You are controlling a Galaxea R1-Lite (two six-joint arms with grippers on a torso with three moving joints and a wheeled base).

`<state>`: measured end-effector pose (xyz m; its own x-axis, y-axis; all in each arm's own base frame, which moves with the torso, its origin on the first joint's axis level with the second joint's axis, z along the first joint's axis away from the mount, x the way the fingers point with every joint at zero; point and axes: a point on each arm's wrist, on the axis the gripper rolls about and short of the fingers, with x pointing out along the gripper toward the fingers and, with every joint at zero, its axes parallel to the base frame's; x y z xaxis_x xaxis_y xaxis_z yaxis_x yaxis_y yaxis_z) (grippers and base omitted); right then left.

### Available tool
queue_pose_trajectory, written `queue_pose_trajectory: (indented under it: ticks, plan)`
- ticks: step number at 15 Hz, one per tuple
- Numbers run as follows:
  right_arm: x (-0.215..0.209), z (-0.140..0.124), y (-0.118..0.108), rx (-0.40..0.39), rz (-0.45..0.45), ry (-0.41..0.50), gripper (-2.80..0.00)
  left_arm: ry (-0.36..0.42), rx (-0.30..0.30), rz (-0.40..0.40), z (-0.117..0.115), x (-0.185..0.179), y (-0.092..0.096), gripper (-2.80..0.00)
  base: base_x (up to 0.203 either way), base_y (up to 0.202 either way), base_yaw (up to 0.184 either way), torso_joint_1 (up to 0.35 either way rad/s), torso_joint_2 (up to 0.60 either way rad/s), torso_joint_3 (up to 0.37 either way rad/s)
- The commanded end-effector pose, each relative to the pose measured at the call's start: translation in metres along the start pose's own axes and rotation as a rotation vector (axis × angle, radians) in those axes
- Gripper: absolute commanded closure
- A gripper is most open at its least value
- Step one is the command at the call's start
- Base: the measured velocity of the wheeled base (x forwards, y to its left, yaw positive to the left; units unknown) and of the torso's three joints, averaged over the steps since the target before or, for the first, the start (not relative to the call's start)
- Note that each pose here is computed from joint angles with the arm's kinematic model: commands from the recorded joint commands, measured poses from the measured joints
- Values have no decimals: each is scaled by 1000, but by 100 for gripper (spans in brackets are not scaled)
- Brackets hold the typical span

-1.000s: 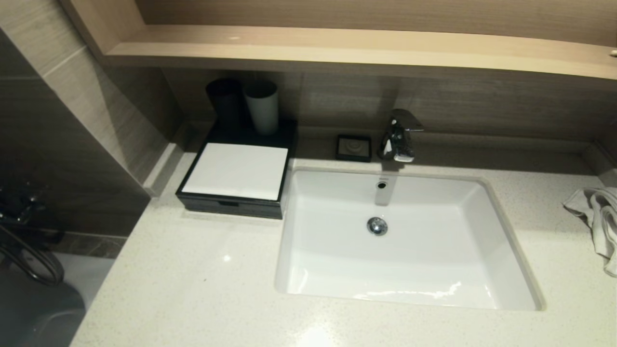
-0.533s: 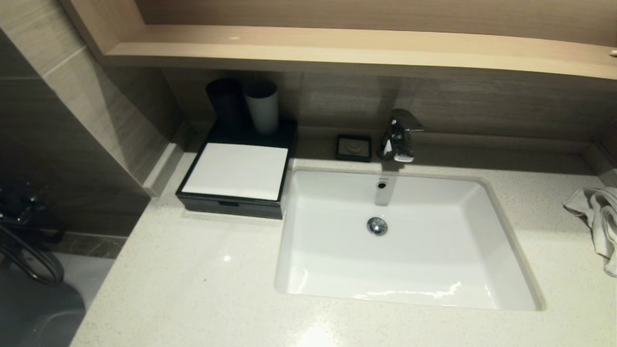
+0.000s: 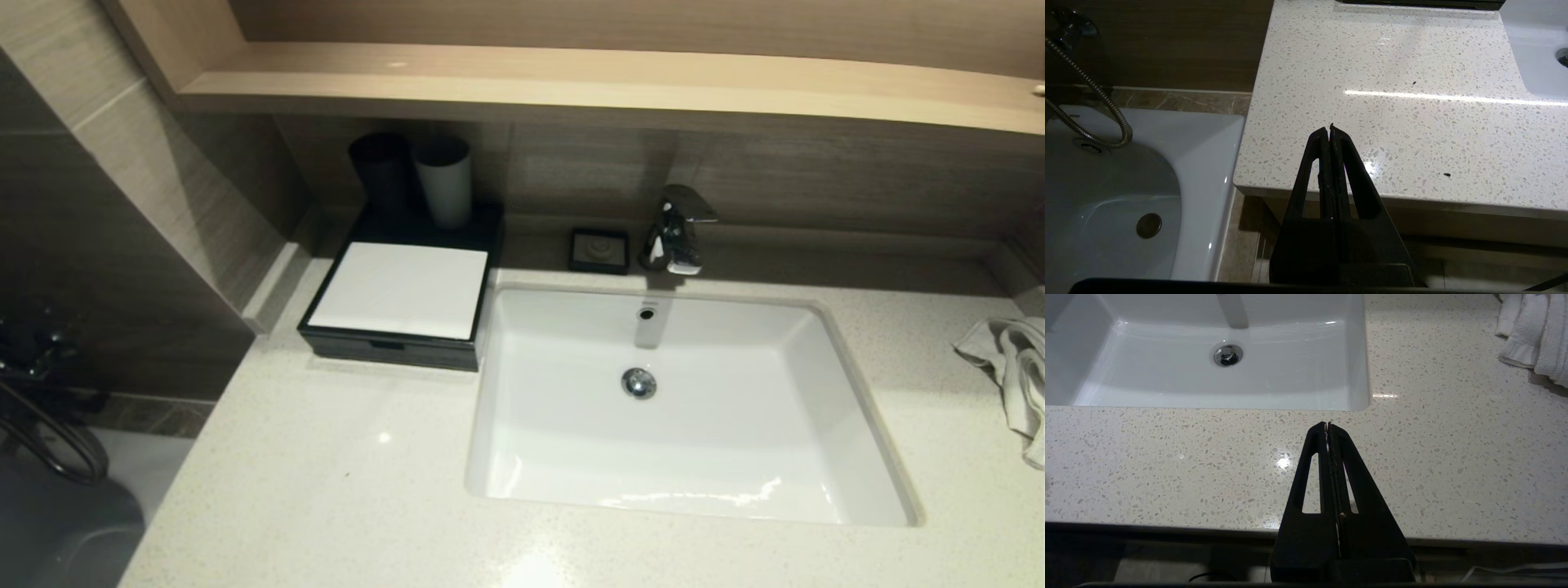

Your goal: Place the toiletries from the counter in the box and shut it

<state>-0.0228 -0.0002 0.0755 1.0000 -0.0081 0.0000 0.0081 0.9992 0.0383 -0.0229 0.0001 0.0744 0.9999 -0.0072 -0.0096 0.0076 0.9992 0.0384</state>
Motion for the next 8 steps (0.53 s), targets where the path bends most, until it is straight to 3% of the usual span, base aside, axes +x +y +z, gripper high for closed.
queue_pose_trajectory:
  ticks: [1, 8]
  plan:
    - [0, 0, 0, 0, 0, 0, 0, 3, 2, -1, 0, 0, 0, 0, 0, 0, 0, 0, 0, 0]
    - [0, 0, 0, 0, 0, 2, 0, 0, 3, 0, 0, 0, 0, 0, 0, 0, 0, 0, 0, 0]
